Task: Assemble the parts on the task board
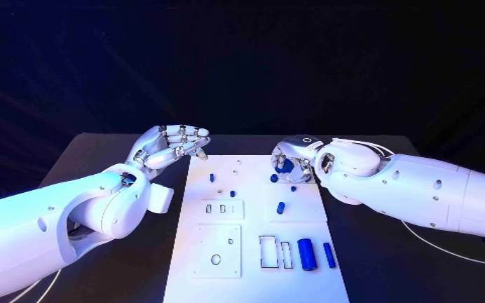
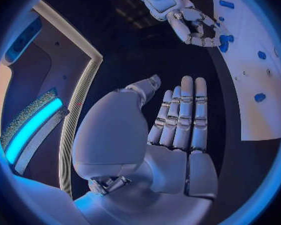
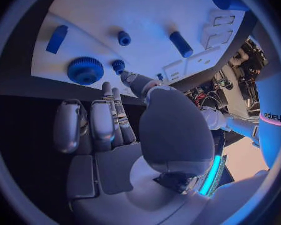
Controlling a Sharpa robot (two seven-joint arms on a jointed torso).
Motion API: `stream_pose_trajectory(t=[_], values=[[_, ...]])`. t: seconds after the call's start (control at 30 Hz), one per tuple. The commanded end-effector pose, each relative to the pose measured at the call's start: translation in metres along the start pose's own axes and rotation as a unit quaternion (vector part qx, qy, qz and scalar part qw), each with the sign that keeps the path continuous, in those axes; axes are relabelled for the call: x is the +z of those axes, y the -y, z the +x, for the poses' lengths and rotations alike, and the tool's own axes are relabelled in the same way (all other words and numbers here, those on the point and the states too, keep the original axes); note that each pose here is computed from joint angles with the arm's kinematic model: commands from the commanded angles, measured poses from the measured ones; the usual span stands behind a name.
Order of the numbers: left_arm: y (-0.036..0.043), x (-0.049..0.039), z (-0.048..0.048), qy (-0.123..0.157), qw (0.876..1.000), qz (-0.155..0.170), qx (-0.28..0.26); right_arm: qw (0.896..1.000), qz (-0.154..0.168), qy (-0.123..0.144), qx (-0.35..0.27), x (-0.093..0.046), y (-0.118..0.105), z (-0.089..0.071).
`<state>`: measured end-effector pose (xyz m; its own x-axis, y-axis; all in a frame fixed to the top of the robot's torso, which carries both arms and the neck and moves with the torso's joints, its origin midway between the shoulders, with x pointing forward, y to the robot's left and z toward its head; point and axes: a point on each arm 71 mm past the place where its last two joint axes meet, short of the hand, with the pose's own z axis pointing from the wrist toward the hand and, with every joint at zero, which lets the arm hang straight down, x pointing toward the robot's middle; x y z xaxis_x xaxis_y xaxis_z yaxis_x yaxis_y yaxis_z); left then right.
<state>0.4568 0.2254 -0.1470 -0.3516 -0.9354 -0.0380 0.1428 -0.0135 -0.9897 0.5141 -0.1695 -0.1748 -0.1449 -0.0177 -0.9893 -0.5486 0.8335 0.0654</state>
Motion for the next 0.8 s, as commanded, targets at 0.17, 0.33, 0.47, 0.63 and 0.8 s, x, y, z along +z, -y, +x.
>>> stream_pose_trajectory(t=[0.17, 0.33, 0.47, 0.63, 0.8], values=[[0.0029, 0.0005, 0.0027, -0.012, 1.000, 0.005, -0.003, 1.000, 0.001, -0.016, -0.013, 0.0029, -0.0010, 0.0053], [0.0035, 0.0005, 0.0034, -0.013, 1.000, 0.005, -0.005, 1.000, 0.001, -0.022, -0.012, 0.0040, -0.0017, 0.0092], [0.0037, 0.0004, 0.0035, -0.013, 1.000, 0.005, -0.005, 1.000, 0.000, -0.025, -0.012, 0.0046, -0.0026, 0.0112], [0.0037, 0.0005, 0.0032, -0.013, 1.000, 0.004, -0.006, 1.000, -0.004, -0.024, -0.011, 0.0055, -0.0046, 0.0119], [0.0035, 0.0007, 0.0027, -0.012, 1.000, 0.003, -0.007, 1.000, -0.007, -0.028, -0.011, 0.0072, -0.0061, 0.0127]])
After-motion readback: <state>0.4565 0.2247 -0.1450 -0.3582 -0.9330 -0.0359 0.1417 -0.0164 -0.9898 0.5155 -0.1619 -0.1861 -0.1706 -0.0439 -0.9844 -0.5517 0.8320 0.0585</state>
